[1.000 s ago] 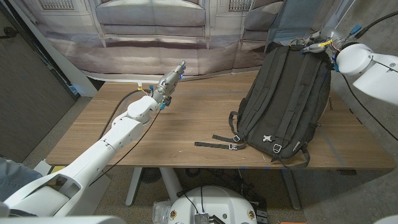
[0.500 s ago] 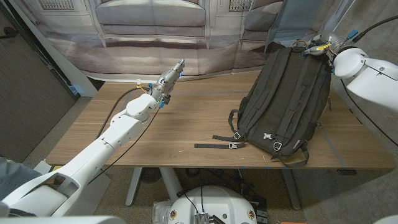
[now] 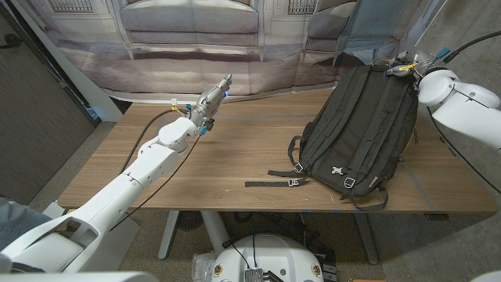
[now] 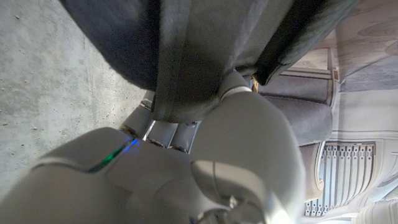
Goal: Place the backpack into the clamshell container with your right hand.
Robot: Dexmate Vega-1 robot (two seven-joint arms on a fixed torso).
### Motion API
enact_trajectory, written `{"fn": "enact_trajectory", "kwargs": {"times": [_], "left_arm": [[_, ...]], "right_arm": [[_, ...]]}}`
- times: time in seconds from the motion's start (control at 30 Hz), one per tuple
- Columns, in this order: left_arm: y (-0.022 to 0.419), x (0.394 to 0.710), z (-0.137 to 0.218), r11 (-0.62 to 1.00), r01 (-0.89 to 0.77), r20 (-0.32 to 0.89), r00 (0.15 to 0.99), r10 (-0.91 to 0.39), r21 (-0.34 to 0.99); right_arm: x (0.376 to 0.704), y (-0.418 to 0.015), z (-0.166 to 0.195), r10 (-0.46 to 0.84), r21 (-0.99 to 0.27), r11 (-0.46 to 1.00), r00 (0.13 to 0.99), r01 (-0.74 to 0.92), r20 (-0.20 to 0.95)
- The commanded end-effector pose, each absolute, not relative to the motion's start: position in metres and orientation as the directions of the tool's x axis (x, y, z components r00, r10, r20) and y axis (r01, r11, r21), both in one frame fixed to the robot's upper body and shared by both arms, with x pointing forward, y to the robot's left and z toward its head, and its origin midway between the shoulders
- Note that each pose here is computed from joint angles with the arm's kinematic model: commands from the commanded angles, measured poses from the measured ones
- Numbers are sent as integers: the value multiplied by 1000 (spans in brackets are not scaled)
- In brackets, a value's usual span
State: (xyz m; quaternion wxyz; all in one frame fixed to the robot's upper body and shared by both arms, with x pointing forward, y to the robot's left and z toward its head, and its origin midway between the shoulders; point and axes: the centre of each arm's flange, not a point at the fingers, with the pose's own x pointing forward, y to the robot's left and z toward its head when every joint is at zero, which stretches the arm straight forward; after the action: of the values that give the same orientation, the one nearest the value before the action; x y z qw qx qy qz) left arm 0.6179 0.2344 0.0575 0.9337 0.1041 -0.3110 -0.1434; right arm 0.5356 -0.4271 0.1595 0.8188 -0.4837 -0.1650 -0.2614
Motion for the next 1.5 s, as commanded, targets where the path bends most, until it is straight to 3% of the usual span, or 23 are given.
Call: {"fn": "enact_trajectory", "kwargs": {"times": [0.03, 0.4, 1.5], "left_arm": [[237, 614, 65, 938, 188, 558, 763, -327, 293], [248, 606, 68, 946, 154, 565, 771, -296, 285], [247, 607, 69, 949, 142, 557, 781, -283, 282]], "right_arm": [[553, -434, 138, -289, -713, 388, 811, 584, 508], [570, -434, 117, -291, -719, 390, 818, 575, 496], [618, -424, 98, -281, -753, 335, 822, 567, 495]]}}
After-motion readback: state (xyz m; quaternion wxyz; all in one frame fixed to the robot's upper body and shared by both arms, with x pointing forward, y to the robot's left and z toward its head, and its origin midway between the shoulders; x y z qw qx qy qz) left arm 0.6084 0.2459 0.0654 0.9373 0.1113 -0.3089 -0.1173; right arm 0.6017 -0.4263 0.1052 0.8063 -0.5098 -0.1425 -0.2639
